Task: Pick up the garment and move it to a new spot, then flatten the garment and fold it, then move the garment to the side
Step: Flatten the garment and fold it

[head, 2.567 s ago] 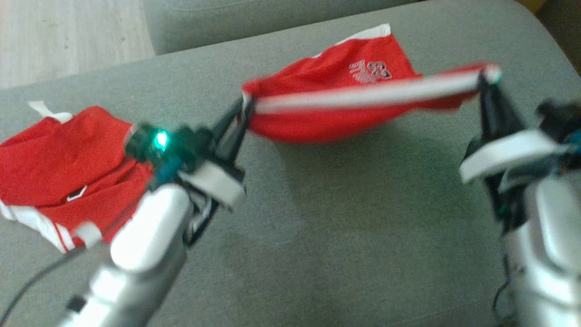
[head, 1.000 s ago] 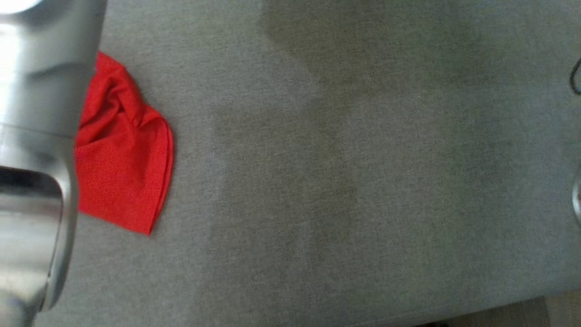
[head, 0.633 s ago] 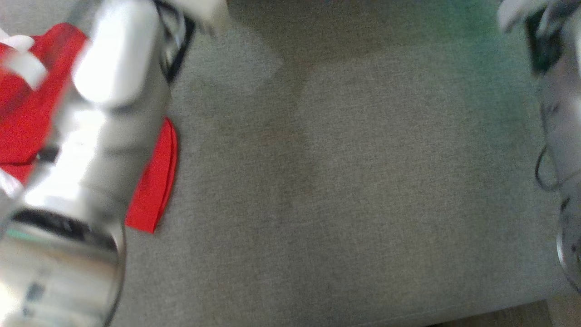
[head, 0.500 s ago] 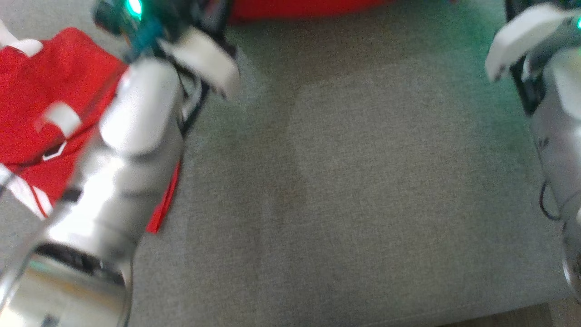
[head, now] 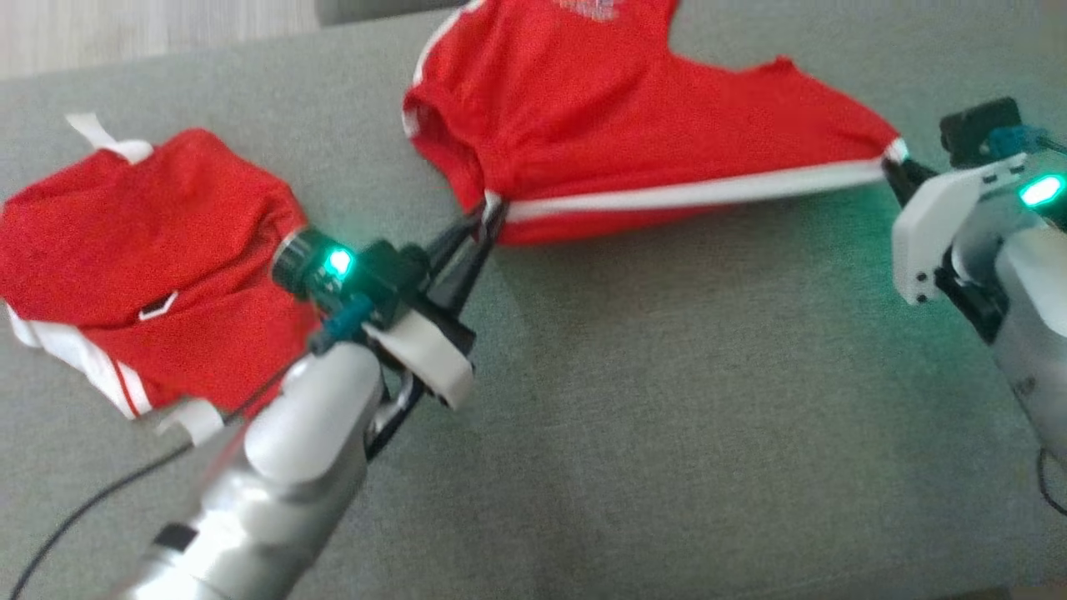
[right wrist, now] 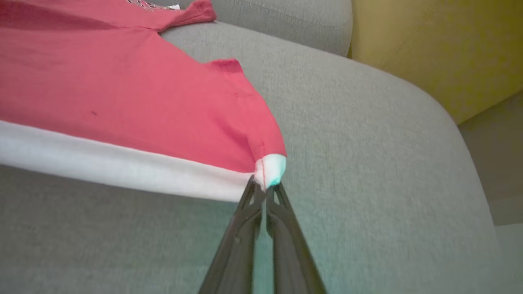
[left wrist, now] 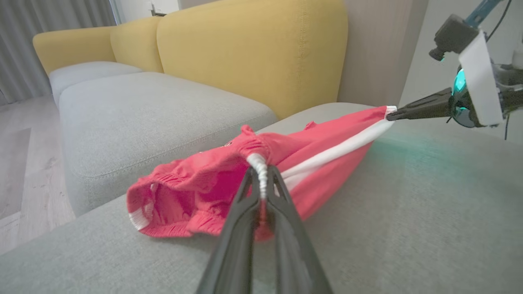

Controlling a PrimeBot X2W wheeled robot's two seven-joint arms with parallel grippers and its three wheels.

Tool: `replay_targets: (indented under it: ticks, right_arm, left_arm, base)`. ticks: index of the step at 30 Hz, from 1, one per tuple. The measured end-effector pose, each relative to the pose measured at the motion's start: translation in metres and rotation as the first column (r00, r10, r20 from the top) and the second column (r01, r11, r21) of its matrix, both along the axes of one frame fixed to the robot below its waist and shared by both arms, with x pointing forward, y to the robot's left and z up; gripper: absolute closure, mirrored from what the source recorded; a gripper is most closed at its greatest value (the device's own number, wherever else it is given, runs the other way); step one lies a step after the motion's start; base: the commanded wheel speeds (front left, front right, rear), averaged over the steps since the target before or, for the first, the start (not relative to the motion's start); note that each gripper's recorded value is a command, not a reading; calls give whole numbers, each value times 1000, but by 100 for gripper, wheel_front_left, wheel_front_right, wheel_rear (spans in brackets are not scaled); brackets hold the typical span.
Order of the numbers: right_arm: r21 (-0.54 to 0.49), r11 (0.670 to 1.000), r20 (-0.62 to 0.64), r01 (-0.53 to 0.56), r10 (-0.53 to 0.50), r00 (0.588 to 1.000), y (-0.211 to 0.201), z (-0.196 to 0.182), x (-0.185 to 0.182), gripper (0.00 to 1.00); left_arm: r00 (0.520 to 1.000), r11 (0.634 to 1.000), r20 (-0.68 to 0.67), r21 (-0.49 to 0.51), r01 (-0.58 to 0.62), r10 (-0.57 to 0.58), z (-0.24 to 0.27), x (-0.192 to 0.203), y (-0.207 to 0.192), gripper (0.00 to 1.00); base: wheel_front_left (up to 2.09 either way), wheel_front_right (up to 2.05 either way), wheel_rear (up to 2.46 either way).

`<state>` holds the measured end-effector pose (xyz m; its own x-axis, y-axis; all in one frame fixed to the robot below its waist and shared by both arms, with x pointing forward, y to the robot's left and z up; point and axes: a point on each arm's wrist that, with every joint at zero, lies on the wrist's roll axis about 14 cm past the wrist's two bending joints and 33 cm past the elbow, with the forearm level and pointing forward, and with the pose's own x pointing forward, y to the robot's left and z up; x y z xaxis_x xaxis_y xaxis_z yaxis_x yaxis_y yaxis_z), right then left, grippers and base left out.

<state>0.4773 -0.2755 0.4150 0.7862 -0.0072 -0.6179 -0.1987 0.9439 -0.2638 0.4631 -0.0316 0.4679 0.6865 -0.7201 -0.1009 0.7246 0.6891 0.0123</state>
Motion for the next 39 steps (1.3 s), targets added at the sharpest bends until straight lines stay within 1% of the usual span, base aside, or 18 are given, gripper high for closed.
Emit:
replay_targets:
  ticks: [4, 6, 9, 12, 16, 18, 20, 23, 26, 30, 34, 39]
  right_arm:
    - [20, 1000, -55, 19, -18, 998, -14, 11, -23, 100]
    - [29, 999, -68, 29, -27, 997, -18, 13, -29, 100]
    - [94, 993, -106, 74, -63, 992, -24, 19, -49, 100]
    - [81, 993, -150, 86, -73, 986, -38, 22, -72, 100]
    - [90, 990, -183, 108, -90, 979, -49, 25, -97, 100]
    - [93, 989, -188, 113, -94, 978, -53, 27, -105, 100]
    - [115, 986, -172, 118, -97, 980, -52, 30, -105, 100]
    - [193, 973, -104, 124, -106, 989, -46, 44, -91, 100]
    - [224, 968, -41, 110, -103, 994, -40, 54, -74, 100]
    - [237, 967, 22, 95, -103, 994, -32, 60, -46, 100]
    - [256, 963, 90, 83, -109, 990, -19, 72, -6, 100]
    - [219, 975, 117, 34, -61, 991, 4, 68, 34, 100]
  left_arm:
    - [1000, 1000, 5, -10, 13, -13, 7, -22, -7, 100]
    - [1000, 1000, 2, -14, 14, -14, 8, -28, -9, 100]
    - [1000, 999, -8, -24, 30, -30, 9, -49, -15, 100]
    - [998, 998, -34, -42, 54, -55, 8, -73, -22, 100]
    - [995, 995, -59, -59, 81, -84, 9, -101, -31, 100]
    - [994, 994, -66, -70, 85, -90, 12, -109, -34, 100]
    - [994, 993, -63, -80, 86, -91, 15, -112, -35, 100]
    - [996, 994, -63, -92, 61, -67, 18, -107, -31, 100]
    - [997, 994, -74, -109, 27, -35, 19, -99, -26, 100]
    - [998, 992, -65, -124, -15, 7, 24, -78, -19, 100]
    - [997, 986, -58, -154, -65, 57, 32, -54, -13, 100]
    - [989, 978, -88, -157, -134, 121, 21, -32, 0, 100]
  base:
    - [0, 0, 0]
    - [0, 0, 0]
    - [0, 0, 0]
    - [0, 0, 0]
    - [0, 0, 0]
    - [0, 0, 0]
    - [0, 0, 0]
    - [0, 0, 0]
    - [0, 0, 0]
    - [0, 0, 0]
    - [0, 0, 0]
    - [0, 0, 0]
